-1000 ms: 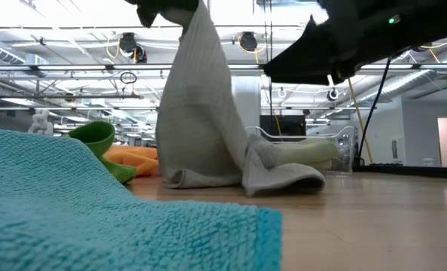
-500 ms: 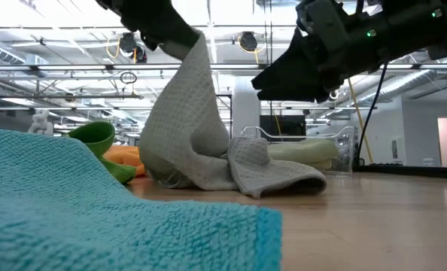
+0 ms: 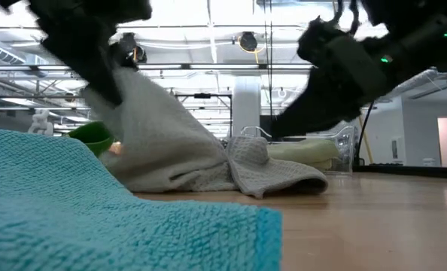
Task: Fold microfiber towels
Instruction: Fold the gray microfiber towel
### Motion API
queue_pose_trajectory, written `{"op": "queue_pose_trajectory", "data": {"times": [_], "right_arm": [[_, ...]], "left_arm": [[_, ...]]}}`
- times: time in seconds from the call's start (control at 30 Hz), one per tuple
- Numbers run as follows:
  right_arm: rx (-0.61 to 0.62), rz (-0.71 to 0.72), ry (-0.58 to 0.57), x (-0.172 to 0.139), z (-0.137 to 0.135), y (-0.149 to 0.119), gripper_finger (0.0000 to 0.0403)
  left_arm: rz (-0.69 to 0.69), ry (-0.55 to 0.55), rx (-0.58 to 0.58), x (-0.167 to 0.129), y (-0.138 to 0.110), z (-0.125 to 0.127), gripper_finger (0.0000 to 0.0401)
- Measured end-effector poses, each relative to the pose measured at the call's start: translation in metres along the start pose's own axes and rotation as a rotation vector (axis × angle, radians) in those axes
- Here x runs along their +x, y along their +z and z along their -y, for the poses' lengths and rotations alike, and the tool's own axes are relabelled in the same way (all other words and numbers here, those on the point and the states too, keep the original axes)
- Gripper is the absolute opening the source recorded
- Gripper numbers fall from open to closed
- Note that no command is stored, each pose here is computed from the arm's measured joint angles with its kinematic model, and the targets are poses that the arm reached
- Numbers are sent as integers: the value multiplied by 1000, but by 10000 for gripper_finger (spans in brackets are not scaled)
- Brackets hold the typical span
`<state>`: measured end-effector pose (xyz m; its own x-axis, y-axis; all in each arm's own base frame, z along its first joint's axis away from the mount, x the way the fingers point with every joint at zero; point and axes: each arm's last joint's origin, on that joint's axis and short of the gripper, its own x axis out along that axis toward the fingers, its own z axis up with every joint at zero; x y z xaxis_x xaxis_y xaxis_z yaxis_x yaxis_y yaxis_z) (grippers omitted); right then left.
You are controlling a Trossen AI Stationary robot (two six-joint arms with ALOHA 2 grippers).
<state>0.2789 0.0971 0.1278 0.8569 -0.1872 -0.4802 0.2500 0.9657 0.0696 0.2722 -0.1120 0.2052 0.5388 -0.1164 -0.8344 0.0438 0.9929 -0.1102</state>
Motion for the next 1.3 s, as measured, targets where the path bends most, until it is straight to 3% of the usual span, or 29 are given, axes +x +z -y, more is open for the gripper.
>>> {"op": "queue_pose_trajectory", "data": {"times": [0.2,0.47,0.63,0.83,0.97,1.17,1.3], "right_arm": [[103,39,-17,22,19,40,219],[112,-120,-75,44,63,81,223],[165,-200,-25,48,69,76,217],[157,-277,-8,56,55,56,205],[148,-309,2,58,44,45,166],[116,-377,27,50,27,35,26],[111,-491,73,40,14,24,15]], "left_arm": [[-30,3,-7,13,-6,11,6],[0,145,28,21,-8,10,9],[29,178,65,21,-6,9,11],[34,191,106,21,-5,8,8],[35,191,107,21,-5,8,9],[38,187,104,20,-5,9,6],[17,194,160,20,-7,10,9]]}}
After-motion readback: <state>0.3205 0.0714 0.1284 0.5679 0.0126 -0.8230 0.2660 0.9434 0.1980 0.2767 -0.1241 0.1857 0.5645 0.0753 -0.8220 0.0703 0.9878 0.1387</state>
